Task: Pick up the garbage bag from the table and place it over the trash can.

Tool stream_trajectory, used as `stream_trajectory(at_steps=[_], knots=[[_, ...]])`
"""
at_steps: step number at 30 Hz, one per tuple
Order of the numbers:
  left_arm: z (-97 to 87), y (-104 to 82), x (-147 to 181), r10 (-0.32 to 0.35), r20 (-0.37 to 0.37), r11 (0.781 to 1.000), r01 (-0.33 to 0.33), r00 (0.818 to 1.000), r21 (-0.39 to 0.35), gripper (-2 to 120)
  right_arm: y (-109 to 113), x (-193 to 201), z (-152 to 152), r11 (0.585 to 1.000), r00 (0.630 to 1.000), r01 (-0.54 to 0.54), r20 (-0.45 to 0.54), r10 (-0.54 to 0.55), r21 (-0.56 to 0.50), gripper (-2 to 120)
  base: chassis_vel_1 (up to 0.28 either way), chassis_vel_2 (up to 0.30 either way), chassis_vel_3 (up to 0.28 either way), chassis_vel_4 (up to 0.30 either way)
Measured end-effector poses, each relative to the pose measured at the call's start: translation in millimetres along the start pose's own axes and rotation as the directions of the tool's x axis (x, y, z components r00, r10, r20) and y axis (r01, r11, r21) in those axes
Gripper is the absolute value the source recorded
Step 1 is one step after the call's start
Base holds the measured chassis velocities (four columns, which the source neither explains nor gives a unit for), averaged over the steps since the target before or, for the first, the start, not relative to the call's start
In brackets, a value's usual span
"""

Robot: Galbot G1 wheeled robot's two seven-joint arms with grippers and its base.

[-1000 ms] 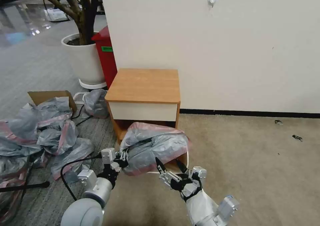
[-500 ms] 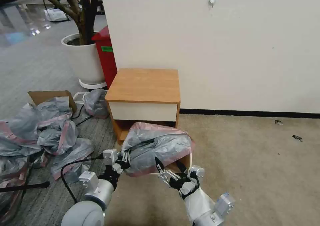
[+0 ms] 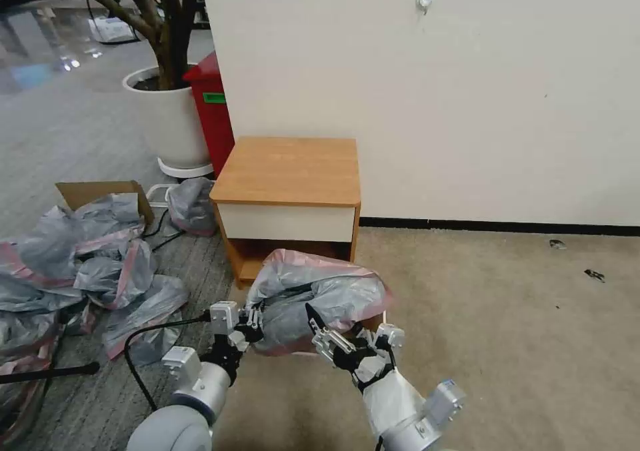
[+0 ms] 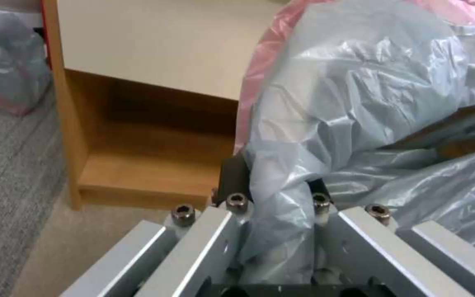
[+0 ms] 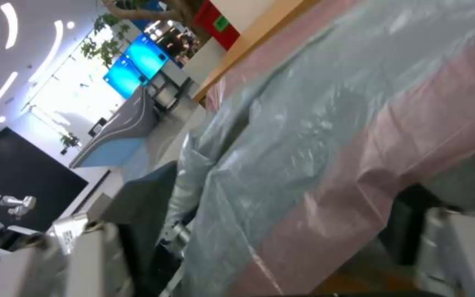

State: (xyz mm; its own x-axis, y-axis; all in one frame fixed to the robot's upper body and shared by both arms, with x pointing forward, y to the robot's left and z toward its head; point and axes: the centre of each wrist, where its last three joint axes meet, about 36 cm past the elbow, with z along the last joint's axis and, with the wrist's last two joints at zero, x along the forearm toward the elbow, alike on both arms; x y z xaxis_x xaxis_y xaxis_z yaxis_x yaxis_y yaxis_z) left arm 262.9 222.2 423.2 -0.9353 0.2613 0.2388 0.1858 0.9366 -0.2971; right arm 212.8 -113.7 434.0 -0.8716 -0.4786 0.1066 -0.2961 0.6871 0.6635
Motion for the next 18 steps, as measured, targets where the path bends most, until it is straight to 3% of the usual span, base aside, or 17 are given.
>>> stream_trajectory(at_steps=[18], knots=[[0.0,1.1,0.9,-0.007,0.0,1.0,0.007,1.0,0.002,4,3.6,-3.2,5.9,1.0,1.0,0.019,0.014,-0.019,0.009,10,0.0,0.0,0.0,0.0]])
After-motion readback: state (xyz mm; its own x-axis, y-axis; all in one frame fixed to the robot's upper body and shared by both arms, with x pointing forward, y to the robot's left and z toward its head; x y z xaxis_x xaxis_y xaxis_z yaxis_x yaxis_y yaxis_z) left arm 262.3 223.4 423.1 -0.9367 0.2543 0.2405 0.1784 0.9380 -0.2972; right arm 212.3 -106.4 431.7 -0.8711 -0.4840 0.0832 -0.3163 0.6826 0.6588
